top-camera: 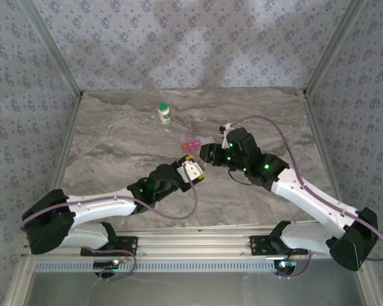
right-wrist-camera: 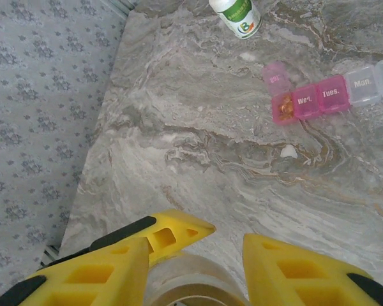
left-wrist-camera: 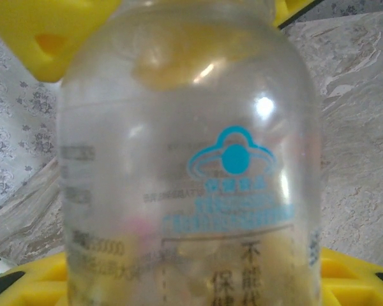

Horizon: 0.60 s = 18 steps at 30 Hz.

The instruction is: Sort the pills into containers

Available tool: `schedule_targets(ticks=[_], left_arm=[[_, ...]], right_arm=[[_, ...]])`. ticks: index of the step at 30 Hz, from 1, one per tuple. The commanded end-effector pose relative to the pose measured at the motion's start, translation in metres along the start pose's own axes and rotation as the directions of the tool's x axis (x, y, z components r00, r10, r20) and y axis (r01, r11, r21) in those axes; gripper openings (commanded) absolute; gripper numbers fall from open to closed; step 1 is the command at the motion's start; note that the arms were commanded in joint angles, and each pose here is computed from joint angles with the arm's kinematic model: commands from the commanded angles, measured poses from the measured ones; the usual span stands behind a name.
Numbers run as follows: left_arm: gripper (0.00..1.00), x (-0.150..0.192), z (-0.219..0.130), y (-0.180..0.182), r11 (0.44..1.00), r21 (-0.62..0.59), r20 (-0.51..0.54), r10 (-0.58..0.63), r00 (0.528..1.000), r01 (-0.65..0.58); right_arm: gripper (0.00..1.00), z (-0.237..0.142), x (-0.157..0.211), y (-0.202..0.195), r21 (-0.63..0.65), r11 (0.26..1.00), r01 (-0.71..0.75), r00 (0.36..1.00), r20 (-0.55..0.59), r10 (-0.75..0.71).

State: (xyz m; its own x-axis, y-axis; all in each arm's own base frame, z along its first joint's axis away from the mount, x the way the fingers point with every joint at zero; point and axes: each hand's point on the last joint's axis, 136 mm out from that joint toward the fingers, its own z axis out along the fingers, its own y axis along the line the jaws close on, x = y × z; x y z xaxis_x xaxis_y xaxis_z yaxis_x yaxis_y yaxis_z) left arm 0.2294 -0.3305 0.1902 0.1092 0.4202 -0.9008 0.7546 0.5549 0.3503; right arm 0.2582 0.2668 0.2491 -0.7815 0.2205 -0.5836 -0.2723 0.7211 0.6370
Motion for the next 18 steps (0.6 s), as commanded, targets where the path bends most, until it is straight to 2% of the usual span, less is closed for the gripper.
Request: schedule_targets(ticks=[1, 5, 14, 18], left_arm=[[0.0, -0.104, -0.02, -0.024, 0.993, 0.094, 0.371, 0.03, 0.928, -0.07], [0.0, -0.102, -0.018, -0.023, 0.994, 0.092, 0.367, 0.015, 0.93, -0.053], [0.0, -0.109, -0.028, -0.029, 0.99, 0.127, 0.427, 0.002, 0.904, -0.062], [0.0, -0.113, -0.032, -0.027, 0.991, 0.121, 0.443, -0.004, 0.896, -0.055]], right_arm=[[0.14, 0.011, 0.011, 0.009, -0.067, 0.994, -0.082, 0.997, -0.023, 0.08], [0.11, 0.003, 0.005, 0.012, -0.09, 0.989, -0.117, 0.993, 0.013, 0.119], [0.13, -0.005, 0.008, 0.027, -0.146, 0.983, -0.108, 0.994, -0.039, 0.104], [0.13, -0.012, 0.007, 0.025, -0.118, 0.991, -0.064, 0.998, -0.031, 0.061]])
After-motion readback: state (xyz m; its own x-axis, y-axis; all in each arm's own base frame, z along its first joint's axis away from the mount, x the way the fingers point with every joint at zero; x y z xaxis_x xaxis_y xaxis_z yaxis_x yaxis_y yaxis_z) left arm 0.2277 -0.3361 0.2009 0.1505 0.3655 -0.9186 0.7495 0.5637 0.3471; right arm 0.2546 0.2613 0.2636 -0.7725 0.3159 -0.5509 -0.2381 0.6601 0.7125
